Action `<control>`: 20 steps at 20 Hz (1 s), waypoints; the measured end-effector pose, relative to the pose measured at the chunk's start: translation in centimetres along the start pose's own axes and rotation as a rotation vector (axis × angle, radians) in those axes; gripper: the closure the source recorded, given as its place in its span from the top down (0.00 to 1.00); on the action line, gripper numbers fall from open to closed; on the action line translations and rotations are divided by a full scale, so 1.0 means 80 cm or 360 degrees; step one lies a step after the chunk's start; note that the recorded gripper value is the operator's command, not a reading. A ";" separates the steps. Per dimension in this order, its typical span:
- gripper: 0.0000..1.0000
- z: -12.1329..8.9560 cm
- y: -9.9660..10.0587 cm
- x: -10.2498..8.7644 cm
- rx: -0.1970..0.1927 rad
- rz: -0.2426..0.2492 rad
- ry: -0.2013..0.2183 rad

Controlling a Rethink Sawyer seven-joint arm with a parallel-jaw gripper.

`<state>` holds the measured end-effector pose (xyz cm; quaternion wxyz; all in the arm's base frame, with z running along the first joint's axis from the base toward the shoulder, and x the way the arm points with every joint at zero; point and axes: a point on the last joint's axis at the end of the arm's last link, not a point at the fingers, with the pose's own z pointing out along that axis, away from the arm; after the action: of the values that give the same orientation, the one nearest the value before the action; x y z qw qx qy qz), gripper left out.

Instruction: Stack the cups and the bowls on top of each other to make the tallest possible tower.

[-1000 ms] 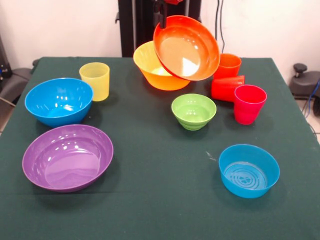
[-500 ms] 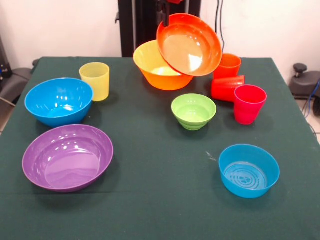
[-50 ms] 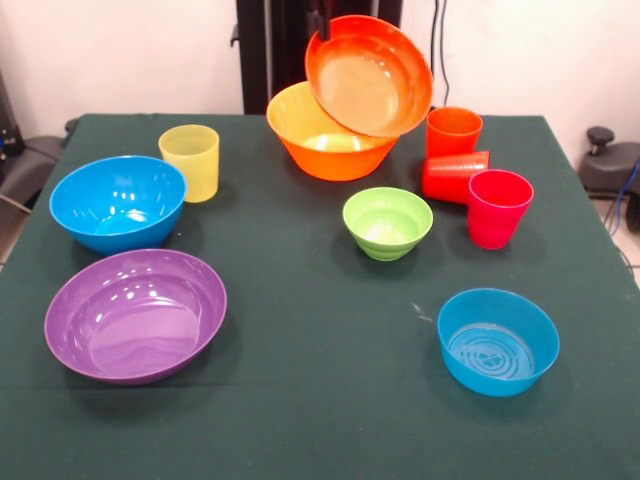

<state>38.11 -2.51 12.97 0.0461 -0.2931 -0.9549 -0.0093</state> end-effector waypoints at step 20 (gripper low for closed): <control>0.00 0.038 -0.037 0.037 -0.0019 -0.0234 0.0008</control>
<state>33.79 -3.15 10.23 0.0459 -0.2226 -0.9737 -0.0190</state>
